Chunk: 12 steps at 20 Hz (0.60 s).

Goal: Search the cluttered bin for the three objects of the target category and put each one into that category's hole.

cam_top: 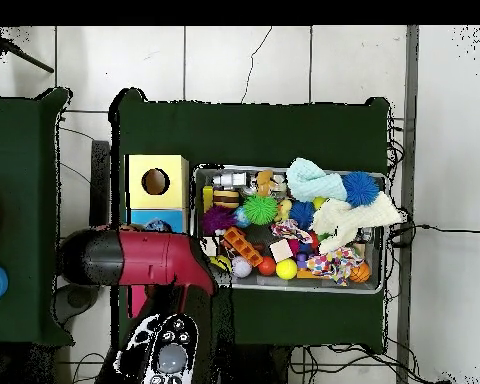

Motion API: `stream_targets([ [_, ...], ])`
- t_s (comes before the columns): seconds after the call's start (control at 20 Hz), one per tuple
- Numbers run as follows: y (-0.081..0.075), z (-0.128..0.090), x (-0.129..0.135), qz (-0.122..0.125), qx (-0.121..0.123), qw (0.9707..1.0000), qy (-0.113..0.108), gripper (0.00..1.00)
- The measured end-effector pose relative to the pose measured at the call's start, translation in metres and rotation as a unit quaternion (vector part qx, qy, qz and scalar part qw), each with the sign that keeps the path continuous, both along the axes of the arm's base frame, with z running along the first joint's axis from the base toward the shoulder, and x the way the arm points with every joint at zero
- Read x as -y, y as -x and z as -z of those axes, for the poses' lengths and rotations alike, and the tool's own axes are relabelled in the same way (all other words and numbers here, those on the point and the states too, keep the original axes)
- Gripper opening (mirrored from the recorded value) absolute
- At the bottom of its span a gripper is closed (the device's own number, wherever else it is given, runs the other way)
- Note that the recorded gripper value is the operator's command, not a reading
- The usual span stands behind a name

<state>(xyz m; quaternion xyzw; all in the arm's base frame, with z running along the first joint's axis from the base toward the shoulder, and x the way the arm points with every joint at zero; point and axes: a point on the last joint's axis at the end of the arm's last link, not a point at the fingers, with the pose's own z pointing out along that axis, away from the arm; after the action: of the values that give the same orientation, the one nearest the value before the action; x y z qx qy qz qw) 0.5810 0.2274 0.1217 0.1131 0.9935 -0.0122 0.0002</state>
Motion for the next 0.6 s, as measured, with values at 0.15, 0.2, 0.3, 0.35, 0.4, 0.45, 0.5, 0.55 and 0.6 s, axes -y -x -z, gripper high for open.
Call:
stream_targets([
  [0.15, -0.001, 0.002, -0.002, 0.010, -0.003, 0.9999, -0.006, 0.00],
  [0.2, -0.002, 0.003, -0.001, 0.013, -0.004, 0.9999, -0.007, 0.00],
  [0.3, -0.002, 0.003, 0.001, 0.019, -0.006, 0.9998, -0.009, 0.00],
  [0.35, -0.001, 0.004, 0.003, 0.022, -0.007, 0.9997, -0.009, 0.00],
  [0.4, -0.001, 0.005, 0.007, 0.025, -0.009, 0.9996, -0.009, 0.00],
  [0.45, -0.001, 0.006, 0.010, 0.028, -0.010, 0.9995, -0.009, 0.00],
  [0.5, -0.001, 0.008, 0.019, 0.036, -0.010, 0.9993, -0.008, 0.00],
  [0.55, -0.002, 0.009, 0.026, 0.041, -0.008, 0.9991, -0.008, 0.00],
  [0.6, -0.003, 0.010, 0.030, 0.045, -0.007, 0.9990, -0.008, 0.00],
])
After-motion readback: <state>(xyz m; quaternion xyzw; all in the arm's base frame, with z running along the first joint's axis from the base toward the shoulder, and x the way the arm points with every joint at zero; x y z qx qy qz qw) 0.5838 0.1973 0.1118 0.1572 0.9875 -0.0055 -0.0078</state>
